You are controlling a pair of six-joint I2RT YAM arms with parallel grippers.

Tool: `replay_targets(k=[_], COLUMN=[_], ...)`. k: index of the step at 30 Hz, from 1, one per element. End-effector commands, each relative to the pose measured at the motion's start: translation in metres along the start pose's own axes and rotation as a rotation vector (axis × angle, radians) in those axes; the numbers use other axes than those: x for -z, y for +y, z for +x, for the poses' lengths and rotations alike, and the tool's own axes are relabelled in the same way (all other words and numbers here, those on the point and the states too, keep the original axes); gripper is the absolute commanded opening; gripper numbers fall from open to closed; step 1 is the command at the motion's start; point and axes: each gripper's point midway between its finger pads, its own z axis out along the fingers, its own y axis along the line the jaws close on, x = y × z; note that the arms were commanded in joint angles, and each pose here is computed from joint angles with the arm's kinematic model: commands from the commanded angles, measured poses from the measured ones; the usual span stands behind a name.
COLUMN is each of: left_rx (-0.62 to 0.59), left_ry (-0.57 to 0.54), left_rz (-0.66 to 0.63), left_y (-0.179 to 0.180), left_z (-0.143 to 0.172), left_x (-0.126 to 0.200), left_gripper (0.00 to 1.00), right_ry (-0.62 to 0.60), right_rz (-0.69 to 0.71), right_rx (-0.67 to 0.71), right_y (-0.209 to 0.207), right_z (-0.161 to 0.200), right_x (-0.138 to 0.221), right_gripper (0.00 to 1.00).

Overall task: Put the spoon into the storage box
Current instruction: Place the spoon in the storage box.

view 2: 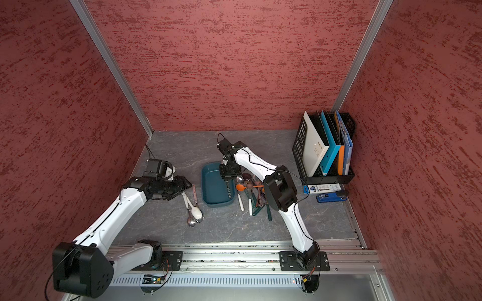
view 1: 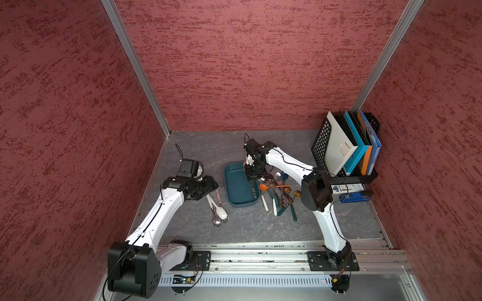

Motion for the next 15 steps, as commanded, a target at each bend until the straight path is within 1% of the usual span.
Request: replay_targets(k=[1, 4, 8, 13, 15], left_rx=[-0.020, -0.035, -0.064, -0.100, -0.128], left_ry=[0.015, 0.018, 0.041, 0.049, 0.053], left_rz=[-0.005, -0.019, -0.048, -0.068, -0.098], left_y=[0.002, 0.004, 0.008, 0.003, 0.002], left_z=[0.002, 0.003, 0.008, 0.009, 0.010], left_x=[0.000, -0.002, -0.010, -0.014, -0.016], left_gripper=[0.68, 0.68, 0.68, 0.68, 0.68], right_ry=[-0.012, -0.004, 0.038, 0.061, 0.080], right_rz=[0.035, 0.073, 0.091, 0.111, 0.120], right_rx=[-0.017, -0.017, -0.038, -0.037, -0.039], right_y=[-0.002, -0.004, -0.008, -0.012, -0.014], right_z=[-0.007, -0.006, -0.002, -0.001, 0.002], right_x=[-0.011, -0.016, -0.029, -0.037, -0.041], right_gripper=[0.04, 0.04, 0.05, 0.06, 0.06])
